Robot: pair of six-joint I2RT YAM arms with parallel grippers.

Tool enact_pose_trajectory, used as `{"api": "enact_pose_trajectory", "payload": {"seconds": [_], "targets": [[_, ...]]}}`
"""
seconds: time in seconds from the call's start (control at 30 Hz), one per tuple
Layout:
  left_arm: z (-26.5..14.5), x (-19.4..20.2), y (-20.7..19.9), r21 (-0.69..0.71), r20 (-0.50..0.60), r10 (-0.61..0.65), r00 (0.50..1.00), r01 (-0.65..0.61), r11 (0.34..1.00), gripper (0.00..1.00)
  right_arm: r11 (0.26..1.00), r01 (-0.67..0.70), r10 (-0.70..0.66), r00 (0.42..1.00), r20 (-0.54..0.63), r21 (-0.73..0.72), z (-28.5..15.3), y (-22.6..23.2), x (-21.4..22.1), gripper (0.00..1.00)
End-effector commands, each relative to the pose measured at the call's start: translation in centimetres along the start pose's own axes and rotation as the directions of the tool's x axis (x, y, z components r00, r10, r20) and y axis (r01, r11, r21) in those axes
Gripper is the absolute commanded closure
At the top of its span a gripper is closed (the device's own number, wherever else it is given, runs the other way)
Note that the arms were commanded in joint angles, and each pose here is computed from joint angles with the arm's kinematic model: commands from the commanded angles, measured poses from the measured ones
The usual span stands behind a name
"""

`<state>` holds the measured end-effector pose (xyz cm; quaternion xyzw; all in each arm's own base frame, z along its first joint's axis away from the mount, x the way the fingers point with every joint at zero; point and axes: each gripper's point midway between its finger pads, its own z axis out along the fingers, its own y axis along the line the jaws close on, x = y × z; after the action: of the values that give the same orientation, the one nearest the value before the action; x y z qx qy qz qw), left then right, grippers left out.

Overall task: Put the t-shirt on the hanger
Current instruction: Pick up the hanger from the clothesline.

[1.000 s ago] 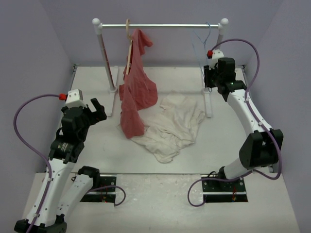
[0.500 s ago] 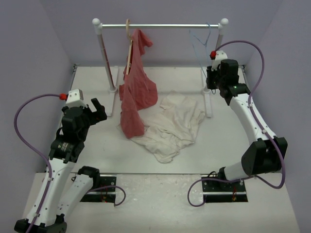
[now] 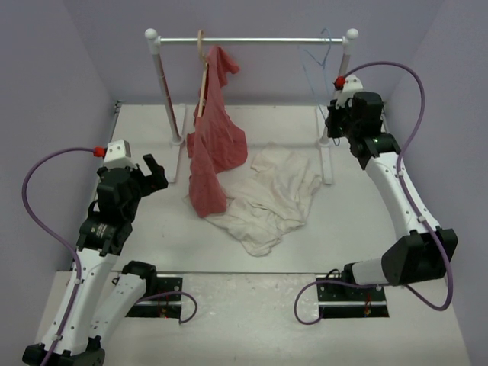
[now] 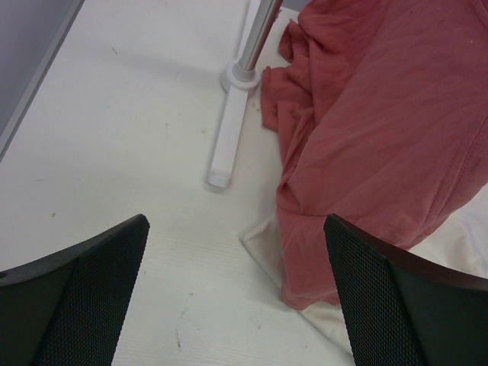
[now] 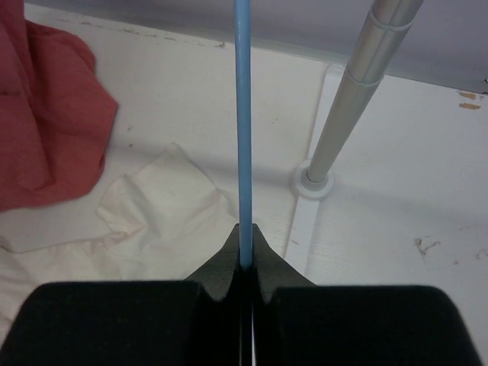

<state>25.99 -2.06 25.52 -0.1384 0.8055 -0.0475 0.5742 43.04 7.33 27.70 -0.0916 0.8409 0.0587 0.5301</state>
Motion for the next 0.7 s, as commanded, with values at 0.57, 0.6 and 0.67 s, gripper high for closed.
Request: {"api": "enact_pose_trajectory", "payload": {"seconds": [0.57, 0.6, 0.67], "targets": [[-10.7, -12.2, -8.9, 0.440, 0.084, -0.027, 0.996, -0.013, 0.898, 0.00, 0.967, -0.249, 0.249, 0.969, -0.013, -0.047, -12.1, 2.9, 6.2, 1.00], [-10.1, -12.0, -9.0, 0.436, 0.069, -0.017, 0.997, -0.015, 0.900, 0.00, 0.967, -0.250, 0.251, 0.968, 0.005, -0.051, -12.8, 3.0, 6.0, 1.00], [-9.5, -9.7, -11.3, 0.554, -0.009, 0.043, 0.999, -0.031, 0.832, 0.00, 0.961, -0.267, 0.267, 0.964, -0.020, -0.069, -14.3, 3.6, 7.3, 1.00]]}}
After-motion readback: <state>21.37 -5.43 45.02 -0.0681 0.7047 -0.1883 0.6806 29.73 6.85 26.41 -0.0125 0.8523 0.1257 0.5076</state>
